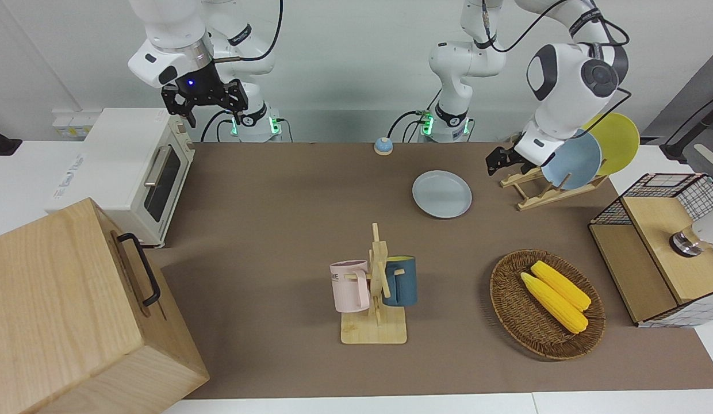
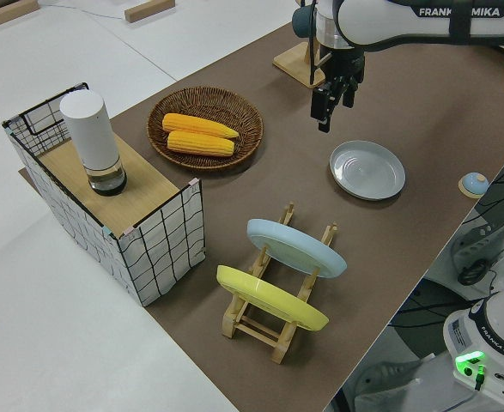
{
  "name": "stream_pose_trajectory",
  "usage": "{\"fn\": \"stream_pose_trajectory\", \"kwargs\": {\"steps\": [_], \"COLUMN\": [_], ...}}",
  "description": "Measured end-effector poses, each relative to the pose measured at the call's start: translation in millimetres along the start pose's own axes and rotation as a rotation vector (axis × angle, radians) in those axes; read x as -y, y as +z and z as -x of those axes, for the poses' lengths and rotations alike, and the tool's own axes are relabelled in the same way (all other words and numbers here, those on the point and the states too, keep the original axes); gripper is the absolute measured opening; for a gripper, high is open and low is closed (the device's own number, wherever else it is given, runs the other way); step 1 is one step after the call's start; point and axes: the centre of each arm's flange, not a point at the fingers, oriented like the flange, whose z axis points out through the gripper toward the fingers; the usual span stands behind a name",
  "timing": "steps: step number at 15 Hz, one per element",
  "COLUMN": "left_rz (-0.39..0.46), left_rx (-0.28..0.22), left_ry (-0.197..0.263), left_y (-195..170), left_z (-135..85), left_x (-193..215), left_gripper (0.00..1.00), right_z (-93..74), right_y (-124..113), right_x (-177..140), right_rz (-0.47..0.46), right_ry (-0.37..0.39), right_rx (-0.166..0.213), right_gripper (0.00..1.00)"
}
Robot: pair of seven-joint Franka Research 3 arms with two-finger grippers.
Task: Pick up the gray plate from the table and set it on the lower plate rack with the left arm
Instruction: 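Move the left gripper toward the edge of the gray plate, then grasp the gray plate's rim nearest the left gripper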
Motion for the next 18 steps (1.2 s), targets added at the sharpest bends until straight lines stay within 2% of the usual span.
{"fn": "stream_pose_trajectory", "kwargs": {"steps": [5, 8, 14, 17, 18], "left_rz": [0.0, -0.002, -0.002, 0.01, 0.016], "left_rx": [-0.032, -0.029, 0.052, 0.059, 0.062], "left_ry": [-0.03, -0.038, -0.046, -0.06, -0.066], "left_y": [69.7, 109.4, 158.4, 173.0, 179.7], "left_z": [2.1, 11.4, 33.6, 36.0, 35.7], "left_x": [1.5, 5.4, 5.4, 6.0, 5.8], "left_gripper": [1.0, 1.0, 1.0, 0.99, 0.96], "right_z": [0.0, 0.0, 0.0, 0.0, 0.0], "right_y": [0.0, 0.0, 0.0, 0.0, 0.0], "right_x": [0.0, 0.0, 0.0, 0.0, 0.0], "right_rz": [0.0, 0.0, 0.0, 0.0, 0.0], "right_ry": [0.0, 0.0, 0.0, 0.0, 0.0], "right_rx": [0.0, 0.0, 0.0, 0.0, 0.0], "right_gripper": [0.99, 0.99, 0.99, 0.99, 0.99]}}
